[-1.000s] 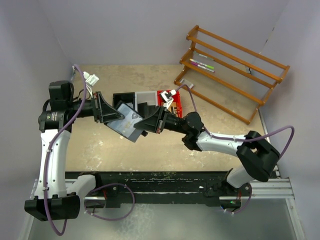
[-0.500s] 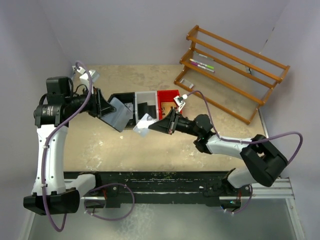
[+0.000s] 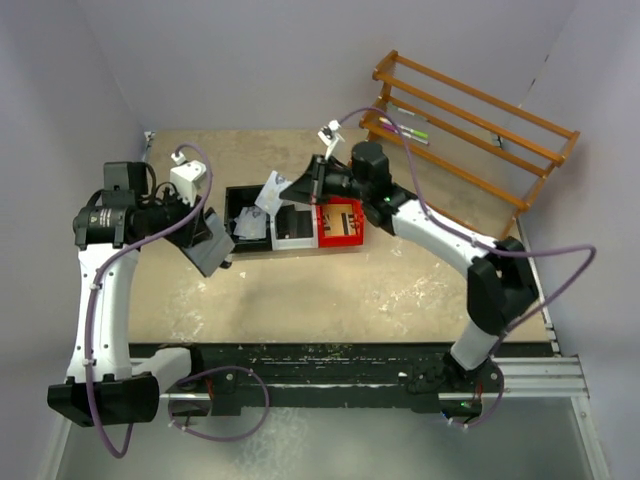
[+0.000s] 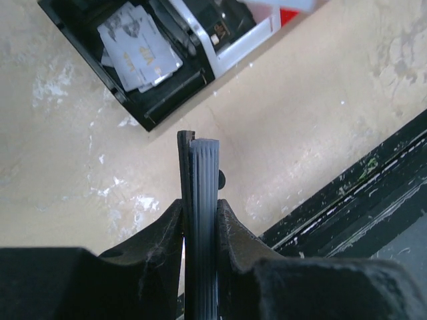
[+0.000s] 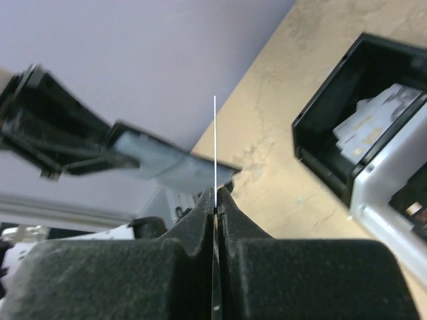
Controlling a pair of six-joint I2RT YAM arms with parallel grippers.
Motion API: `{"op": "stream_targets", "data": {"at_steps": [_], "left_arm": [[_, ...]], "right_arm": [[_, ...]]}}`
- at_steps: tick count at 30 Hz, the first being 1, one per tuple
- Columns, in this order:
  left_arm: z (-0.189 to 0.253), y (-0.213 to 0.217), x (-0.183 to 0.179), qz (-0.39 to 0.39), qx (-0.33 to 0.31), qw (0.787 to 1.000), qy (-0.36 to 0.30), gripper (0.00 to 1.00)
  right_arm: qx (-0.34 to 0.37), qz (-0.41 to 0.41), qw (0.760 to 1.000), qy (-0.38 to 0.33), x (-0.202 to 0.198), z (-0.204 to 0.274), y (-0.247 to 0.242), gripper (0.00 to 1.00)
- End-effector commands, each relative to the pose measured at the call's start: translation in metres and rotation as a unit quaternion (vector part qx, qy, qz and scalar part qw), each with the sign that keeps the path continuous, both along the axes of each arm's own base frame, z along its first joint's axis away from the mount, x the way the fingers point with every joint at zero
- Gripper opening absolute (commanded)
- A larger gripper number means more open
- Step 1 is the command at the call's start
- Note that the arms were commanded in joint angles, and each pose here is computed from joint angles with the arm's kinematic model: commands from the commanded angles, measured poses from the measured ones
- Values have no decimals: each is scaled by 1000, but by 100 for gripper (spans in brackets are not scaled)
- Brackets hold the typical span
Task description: Take the credit cards out of the card holder
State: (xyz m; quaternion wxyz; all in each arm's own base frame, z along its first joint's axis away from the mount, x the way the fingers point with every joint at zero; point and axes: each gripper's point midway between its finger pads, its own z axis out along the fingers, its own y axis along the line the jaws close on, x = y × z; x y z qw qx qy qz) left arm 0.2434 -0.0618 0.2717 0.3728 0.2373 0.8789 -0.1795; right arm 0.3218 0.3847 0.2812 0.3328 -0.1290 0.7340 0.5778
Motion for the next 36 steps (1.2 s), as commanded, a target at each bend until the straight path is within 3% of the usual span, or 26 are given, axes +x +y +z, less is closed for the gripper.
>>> {"op": "stream_targets", "data": {"at_steps": [1,11,27,36], "left_arm": [[-22,4,-10,-46,37,998,10,0],[-60,8,-14,-85,62,994,33,0],[-98,19,-8,-95,100,990,34,0],[-96,9,-10,-111,76,991,25,0]], "right_arm": [[-103,3,995,9,34,-44,12,0],[-154,16,988,25,86,-101,71,0],[-229,-5,972,45,93,-168,104,0],[-260,-43,965,17,99,-150,91,25]]}}
